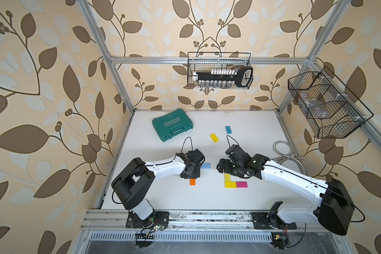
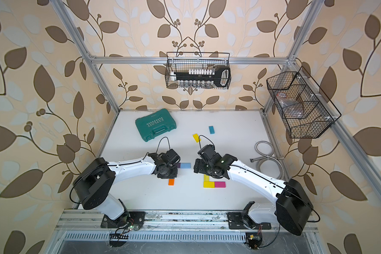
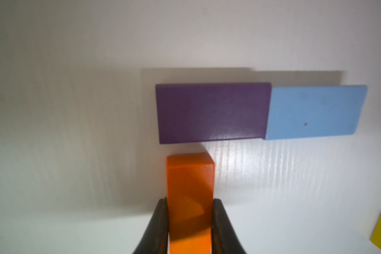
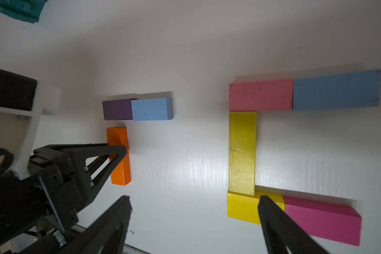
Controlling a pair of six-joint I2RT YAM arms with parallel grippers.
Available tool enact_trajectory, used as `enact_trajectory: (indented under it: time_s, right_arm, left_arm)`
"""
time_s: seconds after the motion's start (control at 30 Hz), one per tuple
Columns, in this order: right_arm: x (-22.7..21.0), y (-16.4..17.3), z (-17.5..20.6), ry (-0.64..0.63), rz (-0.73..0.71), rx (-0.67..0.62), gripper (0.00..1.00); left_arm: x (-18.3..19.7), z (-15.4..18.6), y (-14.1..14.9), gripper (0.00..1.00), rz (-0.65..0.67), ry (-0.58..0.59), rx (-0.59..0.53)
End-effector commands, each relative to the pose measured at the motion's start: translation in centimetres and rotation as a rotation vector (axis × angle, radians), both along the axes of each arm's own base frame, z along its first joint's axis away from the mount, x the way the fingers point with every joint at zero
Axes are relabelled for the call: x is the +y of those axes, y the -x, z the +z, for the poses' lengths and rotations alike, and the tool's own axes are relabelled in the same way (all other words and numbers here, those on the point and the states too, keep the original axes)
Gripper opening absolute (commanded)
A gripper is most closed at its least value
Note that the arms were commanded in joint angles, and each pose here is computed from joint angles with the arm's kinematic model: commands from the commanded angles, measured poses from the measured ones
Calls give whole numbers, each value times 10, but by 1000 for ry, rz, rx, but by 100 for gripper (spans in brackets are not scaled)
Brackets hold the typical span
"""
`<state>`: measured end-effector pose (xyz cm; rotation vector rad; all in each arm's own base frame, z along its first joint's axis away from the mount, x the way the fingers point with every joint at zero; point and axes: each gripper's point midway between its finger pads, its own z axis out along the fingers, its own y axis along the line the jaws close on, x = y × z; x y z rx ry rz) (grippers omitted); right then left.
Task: Assemble the letter c with building blocks
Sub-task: Assemble the building block at the center of the board.
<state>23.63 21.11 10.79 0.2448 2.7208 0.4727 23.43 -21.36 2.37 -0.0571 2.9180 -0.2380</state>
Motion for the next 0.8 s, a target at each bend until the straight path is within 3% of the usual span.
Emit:
enact_trajectory:
  time_s: [0.0,0.13,0.27,0.47,0.53,0.77]
  right_arm:
    - [5,-5,8,-15,3,-14,89]
    - [5,-5,8,-16,4,-13,89]
    - [5,-5,8,-18,4,-14,89]
    - [4,-3,7,-15,7,-10,89]
    - [3,-3,9,-15,7,-13,89]
    - [1,-3,8,-7,9,-16,89]
  left_arm:
    - [8,-3,0,34,1,-28,12]
    - [9,-1,0,52,5,-31,8]
    - [9,7,-3,63,7,-21,-10]
    - [9,39,2,86,-7,31,-35]
    - [11,52,10,98,-10,64,-34]
    - [4,76,48,99,41,243,37]
